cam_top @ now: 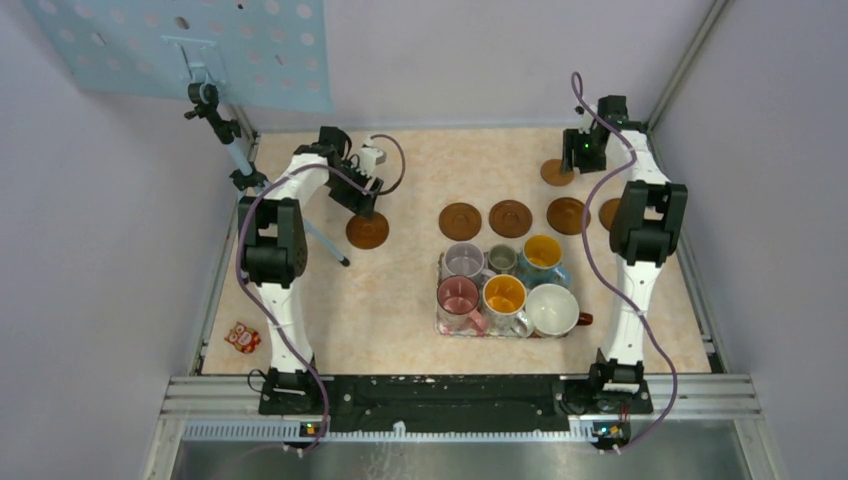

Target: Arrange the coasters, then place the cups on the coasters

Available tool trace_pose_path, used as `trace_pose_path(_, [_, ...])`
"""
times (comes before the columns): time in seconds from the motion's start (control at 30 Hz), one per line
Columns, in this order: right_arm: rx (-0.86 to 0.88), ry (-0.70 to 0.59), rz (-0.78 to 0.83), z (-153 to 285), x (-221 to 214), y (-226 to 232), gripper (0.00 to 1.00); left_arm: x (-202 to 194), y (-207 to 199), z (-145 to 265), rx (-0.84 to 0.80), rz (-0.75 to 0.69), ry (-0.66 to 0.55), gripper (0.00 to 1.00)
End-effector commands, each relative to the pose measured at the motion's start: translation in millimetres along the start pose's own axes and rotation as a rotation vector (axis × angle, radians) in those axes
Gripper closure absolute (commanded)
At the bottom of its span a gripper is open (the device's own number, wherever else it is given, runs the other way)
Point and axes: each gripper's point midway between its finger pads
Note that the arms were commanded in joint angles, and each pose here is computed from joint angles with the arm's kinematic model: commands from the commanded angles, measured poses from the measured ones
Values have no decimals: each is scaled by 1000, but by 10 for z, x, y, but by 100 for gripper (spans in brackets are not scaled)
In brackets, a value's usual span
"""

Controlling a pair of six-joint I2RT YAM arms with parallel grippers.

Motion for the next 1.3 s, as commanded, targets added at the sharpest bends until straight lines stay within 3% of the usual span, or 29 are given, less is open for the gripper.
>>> trace_pose_path(0.0, [-7,-107,33,338,380,-17,43,-163,74,223,24,-55,50,23])
trace_pose_path(0.23, [-14,-102,33,335,369,-29,43,-328,92,136,13,-93,104,26])
trace_pose_path(0.53, [-54,-94,37,345,355,-100,43,-294,-96,-147,-3,-114,94,45])
trace_pose_path(0.7, [-64,-83,43,334,329,-122,43,-184,-292,-352,4,-131,78,51])
trace_pose_path(1.27, [-67,-85,38,295,330,-133,43,206,-831,-794,-37,-159,19,52])
Point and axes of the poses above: each gripper's point midway between its finger pads, its own z axis back along the fingers, its own y axis along the line the jaws close on, x = y × z, and after that the axes turned 8 degrees about z, right-handed
